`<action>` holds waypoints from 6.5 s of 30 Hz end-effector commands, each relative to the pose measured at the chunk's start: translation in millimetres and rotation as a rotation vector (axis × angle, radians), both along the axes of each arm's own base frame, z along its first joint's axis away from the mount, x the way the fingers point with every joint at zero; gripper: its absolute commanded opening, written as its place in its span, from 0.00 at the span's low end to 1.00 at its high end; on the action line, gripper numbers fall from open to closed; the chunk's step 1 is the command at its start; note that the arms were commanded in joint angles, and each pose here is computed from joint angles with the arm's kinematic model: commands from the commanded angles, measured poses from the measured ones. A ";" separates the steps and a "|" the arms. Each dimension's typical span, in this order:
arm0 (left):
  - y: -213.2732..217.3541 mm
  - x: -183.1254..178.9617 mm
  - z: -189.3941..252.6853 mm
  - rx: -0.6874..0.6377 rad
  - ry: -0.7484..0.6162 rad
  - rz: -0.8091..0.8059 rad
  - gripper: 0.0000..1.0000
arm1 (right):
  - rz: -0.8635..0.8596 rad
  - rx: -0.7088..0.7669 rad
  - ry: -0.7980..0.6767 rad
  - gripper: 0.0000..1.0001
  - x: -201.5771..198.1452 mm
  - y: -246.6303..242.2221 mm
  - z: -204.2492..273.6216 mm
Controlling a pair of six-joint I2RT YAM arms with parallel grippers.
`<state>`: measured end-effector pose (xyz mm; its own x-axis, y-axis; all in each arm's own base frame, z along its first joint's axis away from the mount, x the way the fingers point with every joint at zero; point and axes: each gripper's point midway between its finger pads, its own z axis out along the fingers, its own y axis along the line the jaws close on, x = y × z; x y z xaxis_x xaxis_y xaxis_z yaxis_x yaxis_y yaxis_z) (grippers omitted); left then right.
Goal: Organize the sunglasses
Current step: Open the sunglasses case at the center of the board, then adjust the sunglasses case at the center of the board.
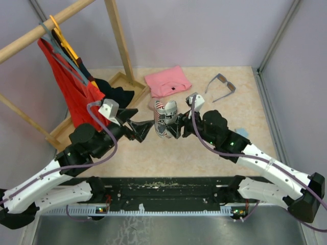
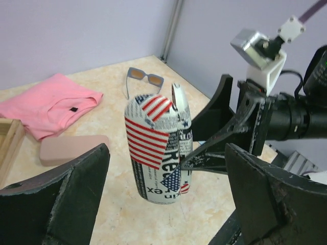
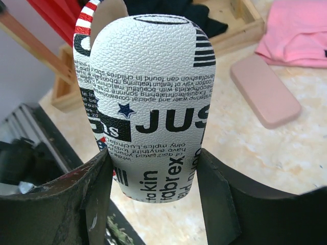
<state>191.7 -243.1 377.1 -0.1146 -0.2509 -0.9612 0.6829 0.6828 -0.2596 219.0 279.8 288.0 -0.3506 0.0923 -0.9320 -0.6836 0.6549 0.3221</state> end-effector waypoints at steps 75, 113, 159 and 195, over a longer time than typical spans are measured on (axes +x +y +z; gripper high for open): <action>151.8 -18.8 -12.8 -0.117 0.135 0.420 1.00 | -0.065 -0.803 0.081 0.95 -30.4 49.4 -133.9; -9.2 -12.8 -196.7 0.154 0.561 0.065 0.89 | -0.086 -0.496 0.645 0.45 49.8 -67.6 -236.8; -33.3 -39.2 -286.9 0.279 0.720 -0.023 0.60 | -0.727 -0.320 0.483 0.44 75.6 -159.2 -157.4; -56.9 14.3 -360.3 0.525 0.760 0.233 0.58 | -0.322 -0.492 0.708 0.26 87.5 -86.1 -242.7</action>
